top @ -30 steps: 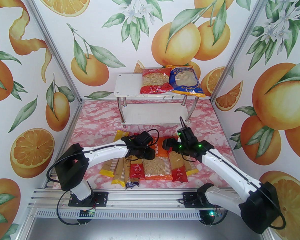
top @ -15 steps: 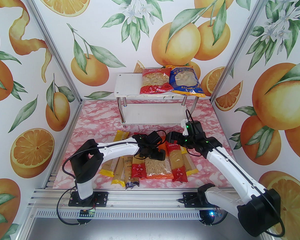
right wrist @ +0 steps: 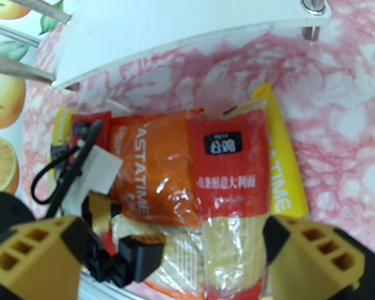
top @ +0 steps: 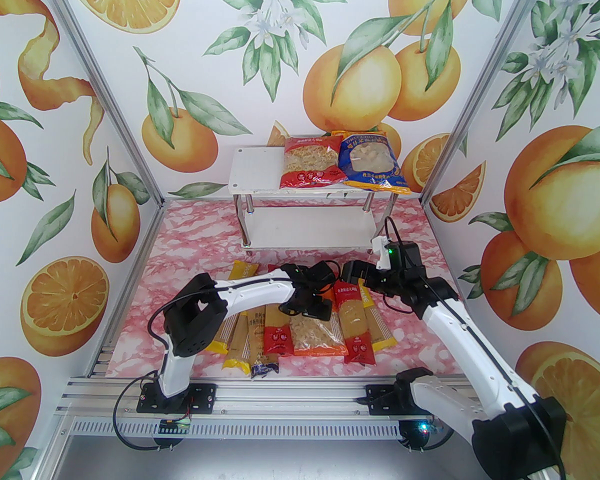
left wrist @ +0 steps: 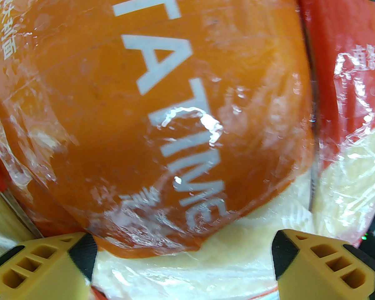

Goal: Place and organize the pasta boxes and bags onto the shelf

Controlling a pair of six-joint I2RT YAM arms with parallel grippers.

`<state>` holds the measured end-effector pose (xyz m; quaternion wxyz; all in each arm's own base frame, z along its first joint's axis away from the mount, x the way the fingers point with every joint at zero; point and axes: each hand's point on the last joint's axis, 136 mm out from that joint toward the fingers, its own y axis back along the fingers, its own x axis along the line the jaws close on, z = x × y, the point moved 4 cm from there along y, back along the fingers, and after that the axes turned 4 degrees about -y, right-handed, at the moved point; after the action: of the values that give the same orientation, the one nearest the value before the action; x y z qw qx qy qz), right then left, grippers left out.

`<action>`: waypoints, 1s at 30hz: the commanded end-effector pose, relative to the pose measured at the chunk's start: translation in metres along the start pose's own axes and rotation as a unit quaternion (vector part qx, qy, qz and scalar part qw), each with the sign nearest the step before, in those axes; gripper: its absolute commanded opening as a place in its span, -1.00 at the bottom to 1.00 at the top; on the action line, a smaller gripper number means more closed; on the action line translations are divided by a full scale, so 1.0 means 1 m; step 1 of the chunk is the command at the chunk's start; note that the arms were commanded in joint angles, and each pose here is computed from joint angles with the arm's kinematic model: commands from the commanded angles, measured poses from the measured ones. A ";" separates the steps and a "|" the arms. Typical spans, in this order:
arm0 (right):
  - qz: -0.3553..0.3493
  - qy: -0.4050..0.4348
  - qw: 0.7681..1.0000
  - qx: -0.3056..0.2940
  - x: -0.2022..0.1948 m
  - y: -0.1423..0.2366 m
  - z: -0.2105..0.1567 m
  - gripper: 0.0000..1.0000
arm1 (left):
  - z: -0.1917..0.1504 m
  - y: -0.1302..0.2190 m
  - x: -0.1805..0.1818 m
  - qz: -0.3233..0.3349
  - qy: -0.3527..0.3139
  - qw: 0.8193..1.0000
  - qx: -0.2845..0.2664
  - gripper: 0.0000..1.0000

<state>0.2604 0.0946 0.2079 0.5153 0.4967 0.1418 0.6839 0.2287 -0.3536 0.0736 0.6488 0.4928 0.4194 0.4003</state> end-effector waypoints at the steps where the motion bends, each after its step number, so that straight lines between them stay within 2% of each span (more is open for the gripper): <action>1: 0.019 0.010 1.000 0.011 0.002 0.004 -0.006 0.99 | -0.016 -0.047 0.026 0.060 -0.021 0.997 0.046 0.10; 3: 0.021 0.010 1.000 0.012 0.001 0.005 -0.006 0.99 | -0.019 -0.050 0.027 0.060 -0.024 0.996 0.054 -0.13; 7: 0.024 0.011 1.000 0.013 0.000 0.005 -0.006 0.99 | -0.022 -0.051 0.028 0.062 -0.023 0.996 0.059 -0.26; 8: 0.025 0.010 1.000 0.014 0.001 0.006 -0.006 0.99 | -0.022 -0.050 0.027 0.060 -0.025 0.996 0.059 -0.49; 9: 0.026 0.011 1.000 0.014 0.001 0.006 -0.006 1.00 | -0.021 -0.049 0.027 0.058 -0.026 0.996 0.058 -0.84; 10: 0.026 0.011 1.000 0.013 0.001 0.007 -0.006 0.99 | -0.021 -0.048 0.027 0.057 -0.027 0.996 0.057 -1.00; 15: 0.028 0.012 1.000 0.006 0.002 0.012 -0.005 0.99 | -0.019 -0.036 0.023 0.048 -0.037 0.997 0.043 -1.00; 18: 0.027 0.010 1.000 0.003 0.002 0.014 -0.006 0.99 | -0.014 -0.025 0.011 0.012 -0.057 0.998 0.030 -1.00; 22: 0.027 0.006 1.000 -0.002 0.001 0.016 -0.006 0.99 | 0.001 0.002 -0.007 -0.050 -0.077 0.995 -0.030 -1.00; 25: 0.027 0.003 1.000 -0.009 0.001 0.019 -0.006 0.99 | 0.013 0.028 -0.013 -0.069 -0.090 0.991 -0.074 -1.00; 30: 0.028 -0.002 0.999 -0.022 0.003 0.023 -0.004 0.99 | 0.021 0.058 -0.021 -0.091 -0.104 0.984 -0.114 -1.00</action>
<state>0.2451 0.0910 0.2215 0.5014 0.4892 0.1231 0.7029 0.2334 -0.3508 0.0927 0.7153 0.4753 0.3629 0.3615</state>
